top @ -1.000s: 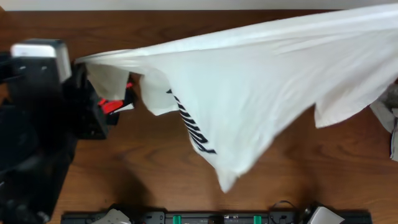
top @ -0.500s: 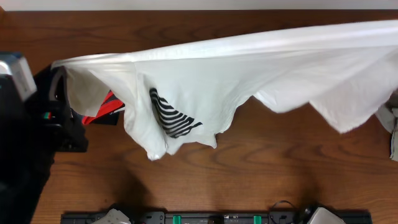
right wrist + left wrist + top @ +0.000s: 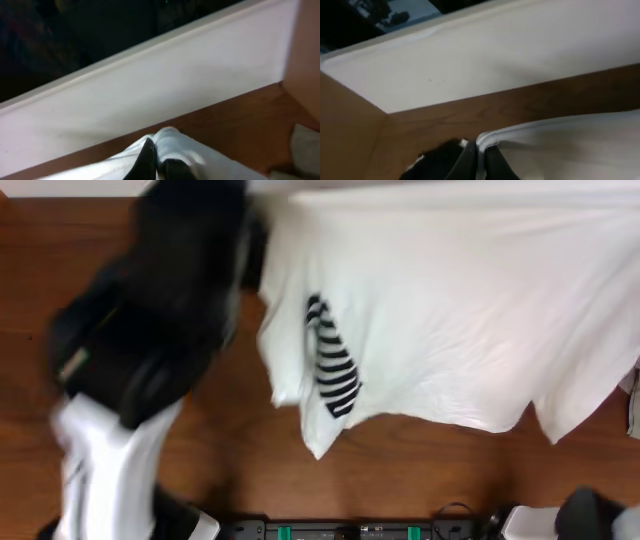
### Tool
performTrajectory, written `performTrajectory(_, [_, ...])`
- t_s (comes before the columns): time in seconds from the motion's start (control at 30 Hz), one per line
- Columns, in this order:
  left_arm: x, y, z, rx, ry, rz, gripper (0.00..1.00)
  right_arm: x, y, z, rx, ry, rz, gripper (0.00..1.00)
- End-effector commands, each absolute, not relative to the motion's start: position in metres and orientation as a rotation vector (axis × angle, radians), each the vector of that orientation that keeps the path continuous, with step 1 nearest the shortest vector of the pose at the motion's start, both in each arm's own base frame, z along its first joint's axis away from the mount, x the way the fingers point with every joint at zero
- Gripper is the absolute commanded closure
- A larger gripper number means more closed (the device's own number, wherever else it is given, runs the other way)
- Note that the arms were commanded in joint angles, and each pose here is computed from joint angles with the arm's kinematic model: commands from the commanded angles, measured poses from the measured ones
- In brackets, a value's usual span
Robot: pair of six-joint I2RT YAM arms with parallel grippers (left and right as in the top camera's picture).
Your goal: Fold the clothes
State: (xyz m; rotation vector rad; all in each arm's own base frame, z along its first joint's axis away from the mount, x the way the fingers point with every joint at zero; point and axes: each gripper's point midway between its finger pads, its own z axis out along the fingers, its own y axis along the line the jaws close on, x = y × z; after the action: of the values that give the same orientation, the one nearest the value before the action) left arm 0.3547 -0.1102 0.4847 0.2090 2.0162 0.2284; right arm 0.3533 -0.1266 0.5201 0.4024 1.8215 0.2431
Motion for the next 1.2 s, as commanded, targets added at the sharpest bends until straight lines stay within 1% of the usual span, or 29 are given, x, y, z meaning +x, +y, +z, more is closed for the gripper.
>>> performTrajectory(0.0, [0.405, -0.085, 0.467, 0.18, 2.04, 0.355, 0.94, 0.394, -0.144, 0.5, 0.41, 1.84, 0.275, 0.99])
performTrajectory(0.1, [0.45, -0.072, 0.471, 0.122, 1.973, 0.309, 0.94, 0.429, -0.148, 0.5, 0.389, 1.789, 0.345, 0.99])
performTrajectory(0.13, [0.457, -0.071, 0.477, 0.128, 1.945, 0.281, 0.94, 0.437, -0.149, 0.504, 0.374, 1.763, 0.368, 0.99])
performTrajectory(0.2, [0.469, -0.06, 0.505, 0.104, 1.833, 0.234, 0.92, 0.448, -0.145, 0.518, 0.308, 1.7, 0.411, 0.99])
performTrajectory(0.27, [0.464, -0.052, 0.54, 0.085, 1.726, 0.183, 0.92, 0.45, -0.144, 0.534, 0.267, 1.643, 0.411, 0.99])
performTrajectory(0.37, [0.442, -0.046, 0.589, 0.09, 1.59, 0.117, 0.9, 0.443, -0.14, 0.553, 0.222, 1.593, 0.393, 0.99])
performTrajectory(0.43, [0.432, -0.043, 0.596, 0.099, 1.583, 0.105, 0.89, 0.441, -0.139, 0.55, 0.232, 1.607, 0.398, 0.99])
performTrajectory(0.53, [0.429, -0.036, 0.565, 0.133, 1.712, 0.142, 0.88, 0.44, -0.14, 0.529, 0.25, 1.685, 0.38, 0.99])
performTrajectory(0.7, [0.433, -0.032, 0.478, 0.184, 2.031, 0.172, 0.89, 0.433, -0.134, 0.473, 0.269, 1.901, 0.334, 0.99])
performTrajectory(0.8, [0.429, -0.054, 0.435, 0.28, 2.188, 0.079, 0.87, 0.432, -0.121, 0.461, 0.23, 1.956, 0.336, 0.99])
performTrajectory(0.9, [0.43, -0.075, 0.411, 0.35, 2.262, 0.005, 0.85, 0.432, -0.104, 0.466, 0.185, 1.953, 0.357, 0.99])
performTrajectory(0.97, [0.43, -0.083, 0.409, 0.365, 2.264, -0.005, 0.83, 0.429, -0.094, 0.476, 0.151, 1.932, 0.36, 0.99])
performTrajectory(1.0, [0.429, -0.087, 0.41, 0.374, 2.26, -0.008, 0.77, 0.426, -0.087, 0.484, 0.131, 1.912, 0.358, 0.99])
performTrajectory(1.1, [0.419, -0.089, 0.424, 0.369, 2.225, -0.021, 0.66, 0.409, -0.061, 0.519, 0.071, 1.824, 0.391, 0.99])
performTrajectory(1.17, [0.409, -0.088, 0.436, 0.346, 2.198, -0.034, 0.63, 0.394, -0.044, 0.543, 0.028, 1.759, 0.407, 0.99])
